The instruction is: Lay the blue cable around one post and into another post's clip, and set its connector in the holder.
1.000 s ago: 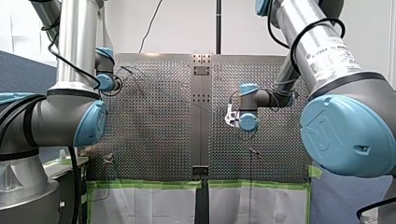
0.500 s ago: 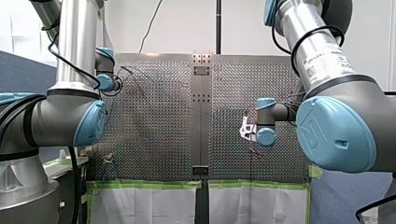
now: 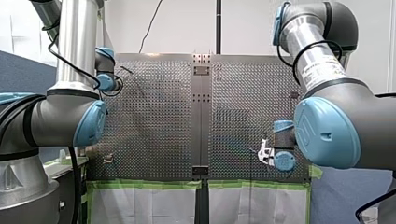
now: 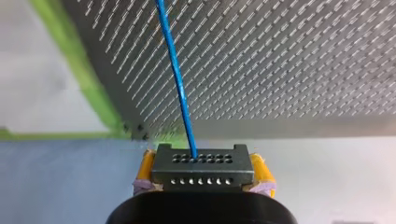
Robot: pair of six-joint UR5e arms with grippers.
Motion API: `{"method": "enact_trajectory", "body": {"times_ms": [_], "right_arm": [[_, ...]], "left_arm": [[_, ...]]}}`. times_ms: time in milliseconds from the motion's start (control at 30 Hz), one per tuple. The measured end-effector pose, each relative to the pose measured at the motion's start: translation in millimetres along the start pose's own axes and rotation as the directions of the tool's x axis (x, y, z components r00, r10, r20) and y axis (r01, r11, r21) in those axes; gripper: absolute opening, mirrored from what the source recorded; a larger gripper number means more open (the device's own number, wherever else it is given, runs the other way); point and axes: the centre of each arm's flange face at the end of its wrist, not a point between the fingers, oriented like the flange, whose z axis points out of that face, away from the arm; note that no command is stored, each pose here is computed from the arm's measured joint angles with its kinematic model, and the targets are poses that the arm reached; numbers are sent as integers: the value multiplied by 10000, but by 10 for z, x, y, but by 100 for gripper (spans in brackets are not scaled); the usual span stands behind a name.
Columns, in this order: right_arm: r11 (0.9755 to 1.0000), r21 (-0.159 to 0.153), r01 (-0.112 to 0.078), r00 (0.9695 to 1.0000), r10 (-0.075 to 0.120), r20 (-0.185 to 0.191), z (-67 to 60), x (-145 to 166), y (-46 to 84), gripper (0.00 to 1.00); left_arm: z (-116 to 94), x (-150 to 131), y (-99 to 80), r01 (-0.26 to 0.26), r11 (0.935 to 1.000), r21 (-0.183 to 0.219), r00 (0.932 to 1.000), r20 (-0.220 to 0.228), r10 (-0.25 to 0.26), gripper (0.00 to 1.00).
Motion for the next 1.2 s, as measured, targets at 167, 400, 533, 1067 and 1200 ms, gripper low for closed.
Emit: {"method": "enact_trajectory", "body": {"times_ms": [167, 400, 533, 1067, 1200], "right_arm": [[9990, -429, 108, 9996, -97, 257, -83, -196, 259, 0], [9947, -1025, 102, 9996, -74, 282, -157, -285, 591, 0], [9911, -1330, 77, 9996, -41, 271, -114, -343, 763, 0], [9987, -461, -225, 9997, 222, -72, 318, -521, 845, 0], [9995, -75, -304, 9990, 302, -326, 369, -522, 817, 0]], "left_arm": [[-3, 6, -11, 3, 10000, 13, 10000, -20, -3, 100], [-10, 15, -10, 6, 10000, -17, 10000, -75, -6, 100], [-12, 16, -11, 7, 10000, -22, 10000, -88, -7, 100], [-12, 16, -13, 8, 10000, -21, 10000, -91, -8, 100], [-17, 26, -21, 9, 10000, -12, 9999, -117, -9, 100]]}}
